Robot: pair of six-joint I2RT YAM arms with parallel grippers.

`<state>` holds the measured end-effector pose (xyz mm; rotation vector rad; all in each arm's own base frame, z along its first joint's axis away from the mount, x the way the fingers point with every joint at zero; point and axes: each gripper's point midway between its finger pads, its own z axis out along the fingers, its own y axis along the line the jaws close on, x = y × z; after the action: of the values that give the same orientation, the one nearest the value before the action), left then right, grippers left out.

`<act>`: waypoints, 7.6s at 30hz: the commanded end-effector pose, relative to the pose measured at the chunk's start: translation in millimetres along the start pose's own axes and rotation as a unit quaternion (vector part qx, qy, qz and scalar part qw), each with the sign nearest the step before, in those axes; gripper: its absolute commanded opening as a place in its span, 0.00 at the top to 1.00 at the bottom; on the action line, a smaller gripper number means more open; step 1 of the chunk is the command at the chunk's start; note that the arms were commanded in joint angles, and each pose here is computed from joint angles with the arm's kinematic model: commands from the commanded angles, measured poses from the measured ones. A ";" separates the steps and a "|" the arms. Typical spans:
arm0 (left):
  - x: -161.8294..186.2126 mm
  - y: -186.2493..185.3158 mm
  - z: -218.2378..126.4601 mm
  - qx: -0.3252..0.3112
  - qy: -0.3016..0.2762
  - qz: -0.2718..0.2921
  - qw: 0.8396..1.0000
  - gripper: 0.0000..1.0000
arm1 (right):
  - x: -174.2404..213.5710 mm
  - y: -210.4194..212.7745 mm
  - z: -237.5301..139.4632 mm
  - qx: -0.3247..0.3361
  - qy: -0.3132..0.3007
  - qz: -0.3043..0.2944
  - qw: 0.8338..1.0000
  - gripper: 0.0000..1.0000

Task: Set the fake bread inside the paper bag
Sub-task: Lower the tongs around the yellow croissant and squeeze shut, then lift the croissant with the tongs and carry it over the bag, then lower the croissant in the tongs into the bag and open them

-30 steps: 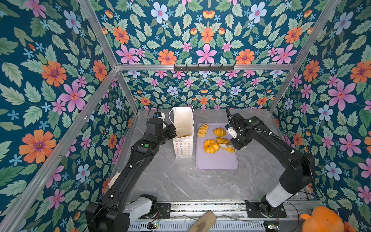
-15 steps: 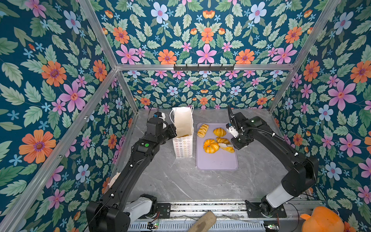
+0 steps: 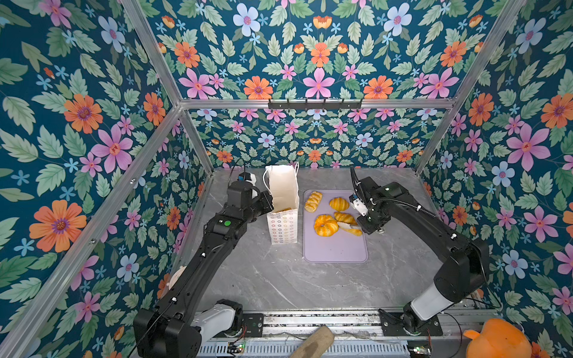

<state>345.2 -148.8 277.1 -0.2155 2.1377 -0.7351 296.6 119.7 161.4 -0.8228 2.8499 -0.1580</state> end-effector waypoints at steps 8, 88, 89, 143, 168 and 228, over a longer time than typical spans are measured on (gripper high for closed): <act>-1.3 -2.5 1.6 0.004 0.004 -0.002 1.000 1.00 | 5.0 -1.9 -25.2 0.002 -0.033 0.003 0.999 0.53; -1.0 -11.9 4.1 0.028 0.011 -0.011 0.999 1.00 | -30.5 19.0 -180.4 -0.110 -0.264 0.108 0.952 0.66; -2.4 -13.3 2.8 0.030 0.009 -0.010 0.999 1.00 | -31.4 20.4 -189.1 -0.120 -0.276 0.115 0.947 0.66; -22.3 22.1 -9.1 -0.109 0.002 0.085 0.990 0.62 | -125.5 157.7 -320.3 -0.240 -0.461 0.104 0.848 0.71; -22.9 14.9 -6.7 -0.081 -0.013 0.053 0.995 0.78 | -157.8 185.3 -243.6 -0.136 -0.366 0.170 0.905 0.71; -19.4 14.8 -5.4 -0.077 -0.007 0.049 0.996 0.81 | -164.5 223.4 -179.7 -0.156 -0.262 0.120 0.945 0.56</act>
<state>352.6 -127.9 275.4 -0.1933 2.2075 -0.5084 283.3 404.5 311.2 -0.4479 2.5015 0.4408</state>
